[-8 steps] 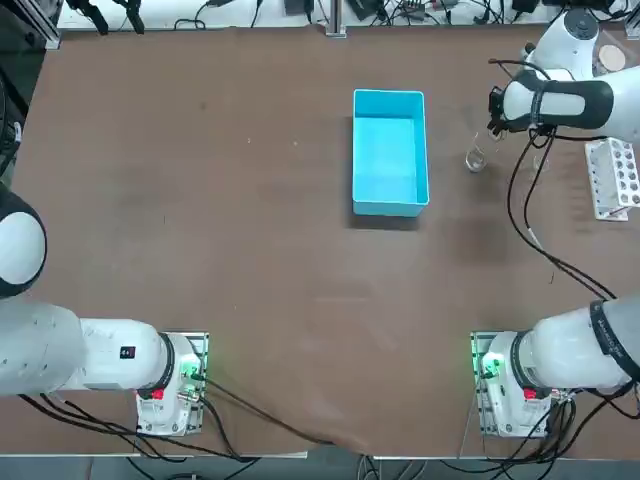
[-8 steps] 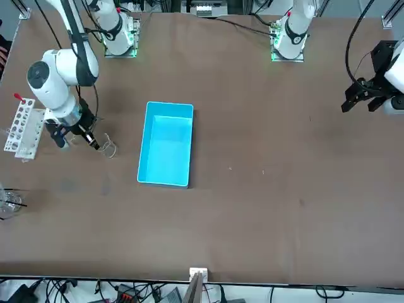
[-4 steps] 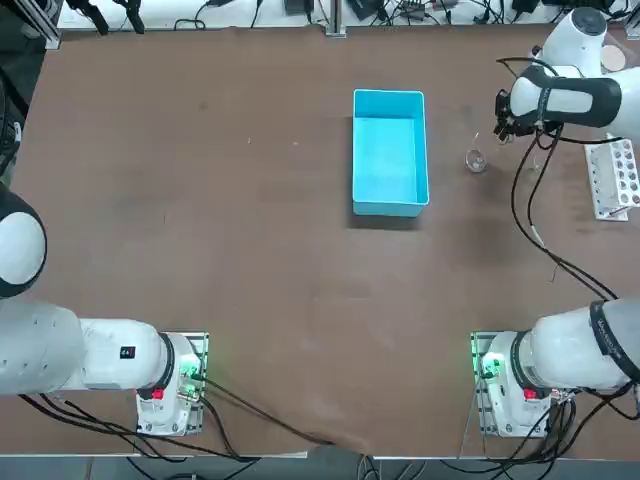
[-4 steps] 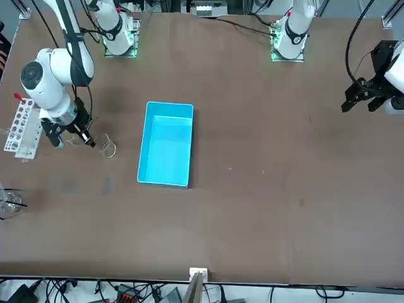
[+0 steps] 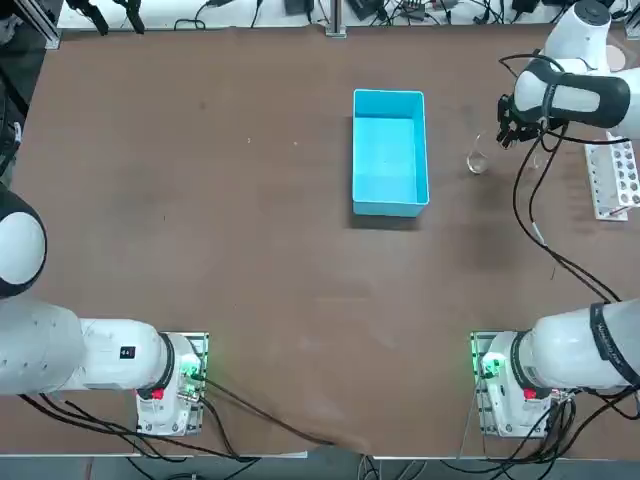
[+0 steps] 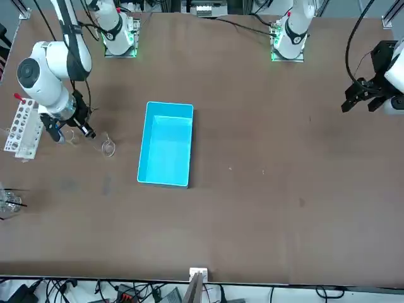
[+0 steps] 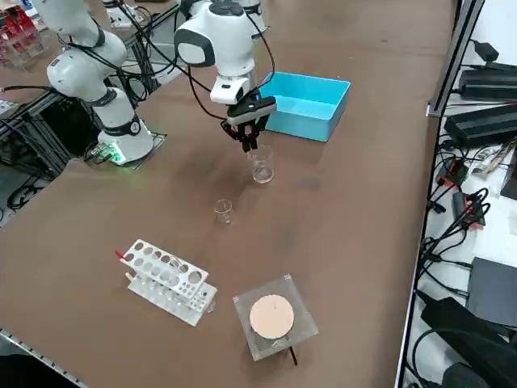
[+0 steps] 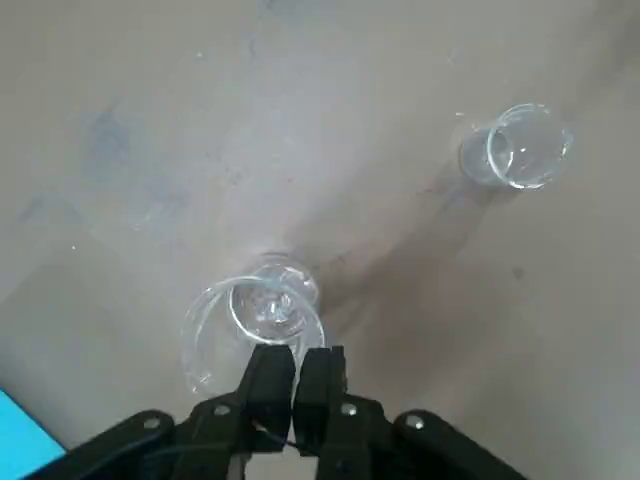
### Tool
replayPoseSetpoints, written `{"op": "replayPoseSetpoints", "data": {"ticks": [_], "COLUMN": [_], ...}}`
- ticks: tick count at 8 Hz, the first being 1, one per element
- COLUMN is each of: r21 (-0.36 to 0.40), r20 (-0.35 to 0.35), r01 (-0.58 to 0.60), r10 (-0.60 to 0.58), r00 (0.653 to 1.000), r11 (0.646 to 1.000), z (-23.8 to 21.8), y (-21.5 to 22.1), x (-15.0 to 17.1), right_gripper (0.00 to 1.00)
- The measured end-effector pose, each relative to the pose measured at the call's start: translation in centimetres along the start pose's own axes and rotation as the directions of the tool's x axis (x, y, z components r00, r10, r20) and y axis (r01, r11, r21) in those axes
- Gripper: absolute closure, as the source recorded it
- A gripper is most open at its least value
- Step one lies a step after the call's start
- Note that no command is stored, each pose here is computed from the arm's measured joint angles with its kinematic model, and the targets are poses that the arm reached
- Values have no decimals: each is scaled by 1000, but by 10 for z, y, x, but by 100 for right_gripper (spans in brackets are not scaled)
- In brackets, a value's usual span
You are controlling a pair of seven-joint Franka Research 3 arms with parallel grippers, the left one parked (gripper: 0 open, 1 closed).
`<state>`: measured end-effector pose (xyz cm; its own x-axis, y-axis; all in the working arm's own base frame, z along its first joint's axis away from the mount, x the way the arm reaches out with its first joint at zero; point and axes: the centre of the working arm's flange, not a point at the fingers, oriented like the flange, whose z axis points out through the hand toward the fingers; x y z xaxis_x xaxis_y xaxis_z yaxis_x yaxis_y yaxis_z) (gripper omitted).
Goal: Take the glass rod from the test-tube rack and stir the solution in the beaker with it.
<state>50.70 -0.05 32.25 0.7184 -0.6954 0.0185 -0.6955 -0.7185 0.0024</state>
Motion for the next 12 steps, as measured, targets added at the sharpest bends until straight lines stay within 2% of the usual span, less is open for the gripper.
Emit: {"op": "replayPoseSetpoints", "data": {"ticks": [3,6,8,10,12], "r21": [3,41,62,10,-31], "r20": [3,-30,-52,-6,36], "r01": [16,12,12,16,87], "r10": [-16,-10,-9,-16,-86], "r00": [1000,999,999,1000,996], "r11": [1000,999,998,1000,996], "z": [2,-7,-39,-95,-155], "y": [-11,-20,-32,-41,-39], "x": [-11,-8,4,14,25], "right_gripper": [94,94,94,94,94]}}
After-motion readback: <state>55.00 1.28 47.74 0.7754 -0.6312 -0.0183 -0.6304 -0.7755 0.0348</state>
